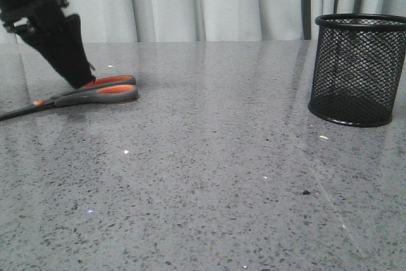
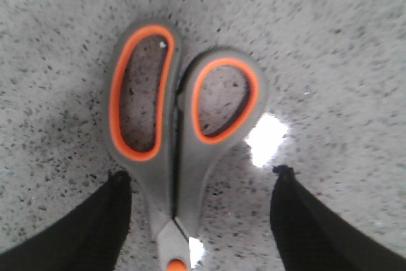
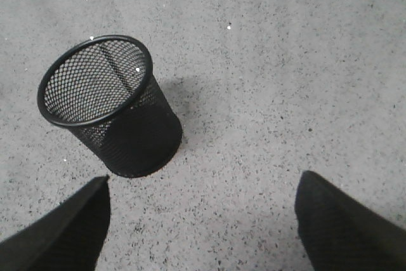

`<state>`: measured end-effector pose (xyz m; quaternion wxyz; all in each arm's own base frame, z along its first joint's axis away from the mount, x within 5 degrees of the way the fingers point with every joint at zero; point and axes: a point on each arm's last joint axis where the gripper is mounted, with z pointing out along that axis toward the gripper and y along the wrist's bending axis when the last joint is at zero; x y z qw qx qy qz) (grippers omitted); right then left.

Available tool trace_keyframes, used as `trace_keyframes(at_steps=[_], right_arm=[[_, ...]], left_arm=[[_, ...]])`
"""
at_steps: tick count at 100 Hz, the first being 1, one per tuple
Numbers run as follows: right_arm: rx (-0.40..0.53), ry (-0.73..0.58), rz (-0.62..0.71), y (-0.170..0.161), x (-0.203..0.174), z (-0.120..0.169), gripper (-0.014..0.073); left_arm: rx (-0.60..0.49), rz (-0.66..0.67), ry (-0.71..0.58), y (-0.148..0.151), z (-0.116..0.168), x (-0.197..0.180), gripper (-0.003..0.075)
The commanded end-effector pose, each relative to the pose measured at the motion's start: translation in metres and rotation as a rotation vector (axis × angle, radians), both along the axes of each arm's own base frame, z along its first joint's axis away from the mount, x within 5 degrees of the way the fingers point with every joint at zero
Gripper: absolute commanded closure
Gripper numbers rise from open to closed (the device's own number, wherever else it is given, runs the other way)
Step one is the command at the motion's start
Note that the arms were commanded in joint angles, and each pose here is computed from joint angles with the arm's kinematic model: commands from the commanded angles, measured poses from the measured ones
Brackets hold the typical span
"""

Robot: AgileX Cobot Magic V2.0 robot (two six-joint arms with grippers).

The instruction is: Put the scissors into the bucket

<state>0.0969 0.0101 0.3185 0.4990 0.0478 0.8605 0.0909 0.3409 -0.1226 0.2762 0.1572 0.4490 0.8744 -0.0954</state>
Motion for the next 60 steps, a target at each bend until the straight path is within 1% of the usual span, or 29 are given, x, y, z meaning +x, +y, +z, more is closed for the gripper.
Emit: trace_keyframes(at_steps=[1,9,24,33,49,60], right_arm=[[-0.007,-0.071,0.002,0.000,0.003,0.014,0.0055],[-0.007,-0.066,0.003,0.000,0.003,0.014,0.0055],[-0.003,-0.079,0.034,0.003,0.003,0.015,0.0055],[-0.001,-0.093,0.055,0.005,0.003,0.016,0.0055],[0.005,-0.111,0.075,0.008,0.003,0.018,0.0055],[0.009,-0.105,0.076,0.008,0.003,0.017,0.0055]], left_arm=[[0.008,-0.015,-0.076,-0.001,0.021,-0.001,0.0261],[0.027,-0.012,-0.085,0.003,0.021,0.001,0.0261],[0.025,0.033,-0.083,0.011,0.021,0.004,0.0261],[0.045,0.074,-0.075,0.015,0.019,0.006,0.0262],[0.058,0.082,-0.035,0.015,0.008,0.009,0.0262],[0.045,0.142,0.007,0.012,0.001,0.011,0.0262]])
